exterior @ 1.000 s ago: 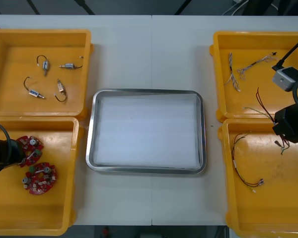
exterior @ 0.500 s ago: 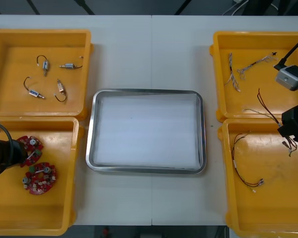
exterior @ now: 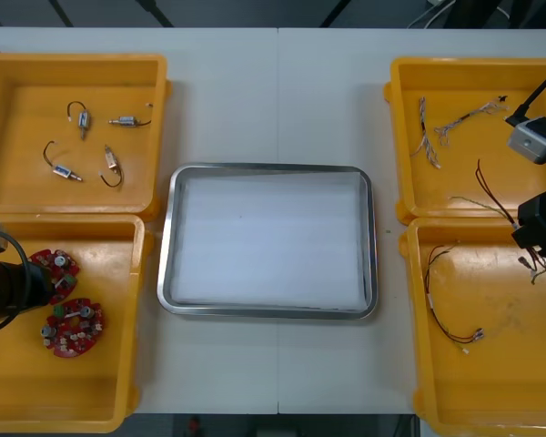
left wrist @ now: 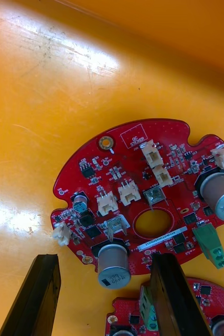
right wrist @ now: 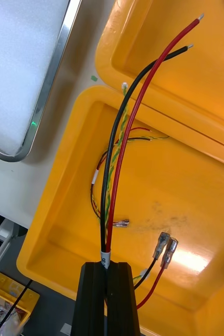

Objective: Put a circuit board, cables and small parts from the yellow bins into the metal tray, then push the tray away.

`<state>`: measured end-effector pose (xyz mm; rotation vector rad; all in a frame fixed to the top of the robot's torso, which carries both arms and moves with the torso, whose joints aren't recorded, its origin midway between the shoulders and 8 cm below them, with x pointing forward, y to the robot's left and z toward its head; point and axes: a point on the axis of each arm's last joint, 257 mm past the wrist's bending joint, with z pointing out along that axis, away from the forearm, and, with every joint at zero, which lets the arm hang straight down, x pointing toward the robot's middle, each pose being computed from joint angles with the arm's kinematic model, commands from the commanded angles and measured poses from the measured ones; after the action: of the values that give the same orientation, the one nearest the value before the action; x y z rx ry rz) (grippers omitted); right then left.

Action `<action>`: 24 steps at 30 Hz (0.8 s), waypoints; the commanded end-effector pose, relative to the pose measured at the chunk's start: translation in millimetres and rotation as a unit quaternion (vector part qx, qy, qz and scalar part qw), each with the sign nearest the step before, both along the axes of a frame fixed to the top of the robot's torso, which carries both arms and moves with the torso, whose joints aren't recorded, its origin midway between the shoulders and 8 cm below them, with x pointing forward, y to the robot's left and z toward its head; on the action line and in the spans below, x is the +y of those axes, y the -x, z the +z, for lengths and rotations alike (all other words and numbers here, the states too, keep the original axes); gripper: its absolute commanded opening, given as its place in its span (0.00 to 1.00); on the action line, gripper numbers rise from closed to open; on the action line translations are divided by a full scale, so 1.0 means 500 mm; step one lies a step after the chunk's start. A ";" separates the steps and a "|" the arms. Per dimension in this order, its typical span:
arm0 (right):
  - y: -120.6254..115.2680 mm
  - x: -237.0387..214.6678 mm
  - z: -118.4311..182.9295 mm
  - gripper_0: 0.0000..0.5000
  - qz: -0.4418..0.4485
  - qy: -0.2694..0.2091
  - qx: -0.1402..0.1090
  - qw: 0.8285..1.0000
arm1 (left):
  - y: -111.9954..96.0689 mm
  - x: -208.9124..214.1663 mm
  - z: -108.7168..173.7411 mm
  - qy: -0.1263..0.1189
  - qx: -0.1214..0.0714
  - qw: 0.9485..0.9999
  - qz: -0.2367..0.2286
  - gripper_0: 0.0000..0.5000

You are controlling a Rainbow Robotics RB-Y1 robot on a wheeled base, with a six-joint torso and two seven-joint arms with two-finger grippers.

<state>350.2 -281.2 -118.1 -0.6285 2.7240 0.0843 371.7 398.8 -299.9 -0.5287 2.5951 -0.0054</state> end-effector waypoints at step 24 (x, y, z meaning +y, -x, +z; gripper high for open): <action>-0.008 -0.024 0.032 0.00 0.008 0.027 -0.027 0.999 | 0.022 0.009 -0.032 -0.013 0.011 1.000 -0.008 0.00</action>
<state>350.2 -281.3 -118.1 -0.6288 2.7235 0.0824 370.9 404.1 -303.2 -0.5269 2.5929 0.0174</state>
